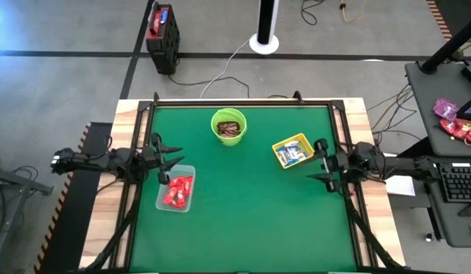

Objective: Sort candy by brand, put in halloween buckets
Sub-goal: Return to Home Position

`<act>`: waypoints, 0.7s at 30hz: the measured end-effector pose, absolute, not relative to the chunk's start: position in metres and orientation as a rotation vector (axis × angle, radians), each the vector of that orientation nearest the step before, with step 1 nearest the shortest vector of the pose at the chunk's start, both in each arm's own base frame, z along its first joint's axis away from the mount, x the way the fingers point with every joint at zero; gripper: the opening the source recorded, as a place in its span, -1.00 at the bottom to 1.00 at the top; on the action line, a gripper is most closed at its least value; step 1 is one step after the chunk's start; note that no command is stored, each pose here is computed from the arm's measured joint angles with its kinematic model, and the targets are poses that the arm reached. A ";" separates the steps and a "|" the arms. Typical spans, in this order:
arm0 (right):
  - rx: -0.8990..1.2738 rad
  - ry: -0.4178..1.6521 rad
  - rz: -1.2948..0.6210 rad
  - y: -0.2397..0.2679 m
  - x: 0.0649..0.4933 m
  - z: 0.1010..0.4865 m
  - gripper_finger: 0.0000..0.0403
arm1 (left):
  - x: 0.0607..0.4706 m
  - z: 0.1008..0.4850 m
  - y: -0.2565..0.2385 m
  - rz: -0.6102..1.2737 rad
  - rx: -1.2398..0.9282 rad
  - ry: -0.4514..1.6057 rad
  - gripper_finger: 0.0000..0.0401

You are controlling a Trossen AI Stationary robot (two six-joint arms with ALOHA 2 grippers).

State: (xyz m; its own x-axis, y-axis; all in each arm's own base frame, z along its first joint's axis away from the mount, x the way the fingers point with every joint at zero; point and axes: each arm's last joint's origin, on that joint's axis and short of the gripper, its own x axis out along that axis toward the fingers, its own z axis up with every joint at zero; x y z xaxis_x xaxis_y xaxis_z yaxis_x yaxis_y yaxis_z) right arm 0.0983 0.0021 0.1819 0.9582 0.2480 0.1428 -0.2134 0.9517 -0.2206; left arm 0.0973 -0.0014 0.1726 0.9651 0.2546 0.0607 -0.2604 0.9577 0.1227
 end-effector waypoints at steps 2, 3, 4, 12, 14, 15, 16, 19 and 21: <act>-0.084 -0.152 0.245 0.002 0.098 0.182 0.09 | 0.098 0.172 -0.001 0.261 0.132 -0.037 -0.36; -0.028 -0.145 0.249 0.002 0.098 0.182 0.09 | 0.098 0.172 -0.002 0.260 0.133 -0.034 -0.36; 0.023 -0.139 0.253 0.002 0.098 0.182 0.09 | 0.098 0.172 -0.002 0.260 0.133 -0.031 -0.36; 0.238 -0.108 0.266 0.002 0.098 0.181 0.09 | 0.100 0.170 -0.002 0.259 0.137 -0.012 -0.36; 0.242 -0.108 0.266 0.002 0.098 0.181 0.09 | 0.100 0.170 -0.002 0.259 0.138 -0.009 -0.36; 0.242 -0.107 0.266 0.002 0.098 0.181 0.09 | 0.100 0.170 -0.002 0.258 0.139 -0.006 -0.36; 0.241 -0.108 0.266 0.002 0.098 0.181 0.09 | 0.100 0.169 -0.002 0.258 0.139 -0.004 -0.36; 0.241 -0.107 0.266 0.002 0.098 0.181 0.09 | 0.101 0.169 -0.002 0.258 0.140 0.000 -0.36; 0.241 -0.107 0.266 0.002 0.098 0.181 0.09 | 0.101 0.169 -0.002 0.257 0.141 0.003 -0.36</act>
